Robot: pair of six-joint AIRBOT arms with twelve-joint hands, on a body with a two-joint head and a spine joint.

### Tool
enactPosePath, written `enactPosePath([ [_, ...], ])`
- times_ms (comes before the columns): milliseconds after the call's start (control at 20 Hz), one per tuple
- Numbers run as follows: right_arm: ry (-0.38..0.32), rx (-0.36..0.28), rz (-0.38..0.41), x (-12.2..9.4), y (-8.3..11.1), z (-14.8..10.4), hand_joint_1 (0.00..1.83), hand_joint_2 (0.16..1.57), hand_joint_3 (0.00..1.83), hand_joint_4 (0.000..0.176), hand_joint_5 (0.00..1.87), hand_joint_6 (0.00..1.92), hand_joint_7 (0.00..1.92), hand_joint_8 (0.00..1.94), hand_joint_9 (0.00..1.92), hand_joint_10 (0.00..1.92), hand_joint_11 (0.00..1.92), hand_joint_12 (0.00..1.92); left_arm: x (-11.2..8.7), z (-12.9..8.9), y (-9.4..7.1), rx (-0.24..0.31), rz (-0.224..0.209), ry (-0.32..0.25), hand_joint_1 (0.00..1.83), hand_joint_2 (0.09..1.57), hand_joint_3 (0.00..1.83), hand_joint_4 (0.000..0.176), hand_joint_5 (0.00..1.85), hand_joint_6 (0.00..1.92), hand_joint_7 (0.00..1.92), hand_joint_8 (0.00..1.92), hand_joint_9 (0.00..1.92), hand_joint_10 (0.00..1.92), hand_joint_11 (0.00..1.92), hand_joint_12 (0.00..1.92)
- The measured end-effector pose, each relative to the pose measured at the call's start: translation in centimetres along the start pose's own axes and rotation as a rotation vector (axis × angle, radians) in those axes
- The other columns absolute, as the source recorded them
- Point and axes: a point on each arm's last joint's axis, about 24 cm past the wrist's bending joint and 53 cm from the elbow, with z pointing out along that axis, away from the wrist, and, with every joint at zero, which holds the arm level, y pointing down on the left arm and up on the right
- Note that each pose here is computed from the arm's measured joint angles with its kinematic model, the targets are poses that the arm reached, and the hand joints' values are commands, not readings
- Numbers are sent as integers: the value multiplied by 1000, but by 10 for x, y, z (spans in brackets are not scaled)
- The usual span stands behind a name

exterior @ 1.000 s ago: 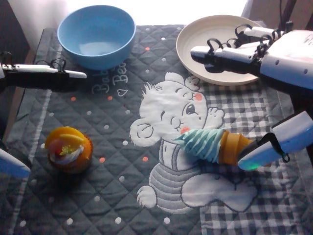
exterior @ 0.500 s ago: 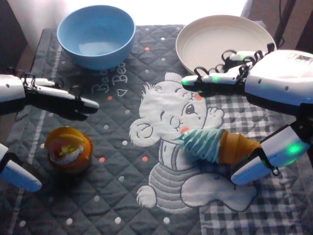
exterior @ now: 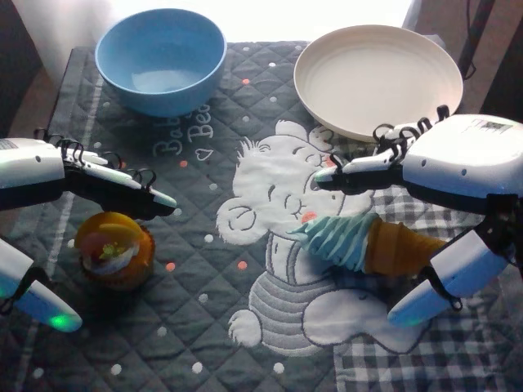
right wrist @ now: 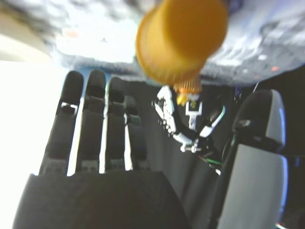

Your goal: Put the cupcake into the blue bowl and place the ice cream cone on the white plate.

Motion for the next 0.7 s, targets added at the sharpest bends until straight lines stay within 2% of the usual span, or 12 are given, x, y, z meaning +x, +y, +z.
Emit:
enactPosePath([
  [250, 17, 20, 15, 7, -8, 2, 811, 697, 3, 0, 333, 6, 582, 2, 631, 4, 302, 699, 1, 1, 0, 0, 2, 5, 868, 787, 2, 43, 425, 0, 570, 2, 636, 1, 274, 988],
  [350, 22, 26, 21, 10, -11, 3, 838, 721, 1, 0, 381, 1, 589, 0, 662, 6, 360, 678, 1, 1, 0, 0, 1, 5, 875, 797, 1, 39, 419, 0, 559, 0, 626, 0, 285, 958],
  [400, 23, 29, 23, 11, -13, 4, 907, 746, 1, 0, 496, 6, 729, 14, 833, 40, 544, 761, 1, 1, 0, 1, 0, 5, 906, 799, 2, 33, 421, 1, 554, 0, 623, 0, 285, 956],
  [450, 22, 33, 28, 10, -14, 4, 963, 763, 0, 0, 562, 2, 823, 10, 947, 53, 635, 873, 1, 1, 0, 1, -5, 5, 934, 799, 0, 17, 445, 2, 566, 1, 630, 1, 309, 912],
  [500, 22, 31, 28, 10, -13, 4, 1015, 800, 1, 0, 674, 6, 984, 25, 1111, 101, 775, 1074, 1, 1, 0, 1, -7, 5, 1004, 799, 0, 0, 456, 4, 575, 4, 642, 6, 318, 902],
  [550, 21, 28, 30, 11, -13, 5, 1047, 820, 2, 0, 747, 8, 1082, 29, 1206, 138, 828, 1212, 1, 1, 0, 1, -10, 5, 1063, 804, 1, 0, 466, 7, 583, 6, 653, 10, 329, 904],
  [600, 17, 26, 35, 10, -13, 6, 1100, 863, 2, 0, 874, 2, 1220, 20, 1226, 282, 817, 1334, 2, 2, 1, 4, -13, 5, 1121, 847, 3, 0, 493, 5, 614, 6, 682, 11, 356, 913],
  [650, 13, 21, 38, 9, -12, 6, 1142, 902, 1, 0, 961, 1, 1284, 13, 1194, 477, 828, 1400, 3, 4, 1, 4, -16, 7, 1192, 890, 2, 0, 548, 6, 670, 8, 798, 31, 491, 887],
  [700, 11, 15, 42, 9, -11, 7, 1273, 980, 4, 0, 1202, 185, 1339, 423, 1283, 707, 1021, 1424, 3, 5, 1, 6, -25, 8, 1291, 961, 2, 0, 721, 26, 802, 16, 922, 41, 619, 887],
])
